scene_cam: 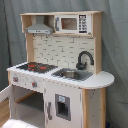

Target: Play with the kitchen

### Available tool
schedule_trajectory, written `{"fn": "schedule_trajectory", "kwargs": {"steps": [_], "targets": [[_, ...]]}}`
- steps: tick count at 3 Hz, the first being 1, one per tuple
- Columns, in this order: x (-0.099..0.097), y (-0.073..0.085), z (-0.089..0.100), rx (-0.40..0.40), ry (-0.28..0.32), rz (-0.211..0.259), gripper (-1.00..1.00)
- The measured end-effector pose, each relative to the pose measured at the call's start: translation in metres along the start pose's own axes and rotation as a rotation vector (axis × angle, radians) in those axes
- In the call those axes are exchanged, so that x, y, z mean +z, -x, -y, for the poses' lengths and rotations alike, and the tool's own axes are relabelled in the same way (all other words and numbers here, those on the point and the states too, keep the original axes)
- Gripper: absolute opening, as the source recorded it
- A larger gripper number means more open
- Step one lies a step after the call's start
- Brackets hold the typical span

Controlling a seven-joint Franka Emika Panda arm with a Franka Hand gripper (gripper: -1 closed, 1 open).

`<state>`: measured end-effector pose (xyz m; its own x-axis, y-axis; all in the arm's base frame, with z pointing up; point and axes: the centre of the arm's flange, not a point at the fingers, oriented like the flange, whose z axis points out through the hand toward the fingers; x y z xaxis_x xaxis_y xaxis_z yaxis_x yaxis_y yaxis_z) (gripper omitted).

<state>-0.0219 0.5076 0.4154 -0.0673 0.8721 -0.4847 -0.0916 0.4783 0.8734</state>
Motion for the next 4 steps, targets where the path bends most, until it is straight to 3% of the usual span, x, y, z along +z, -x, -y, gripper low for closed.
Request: {"fn": "schedule_trajectory", "kwargs": {"steps": [4], "targets": [[0.015, -0.087, -0.031, 0.157, 0.112, 0.006, 1.0]]}}
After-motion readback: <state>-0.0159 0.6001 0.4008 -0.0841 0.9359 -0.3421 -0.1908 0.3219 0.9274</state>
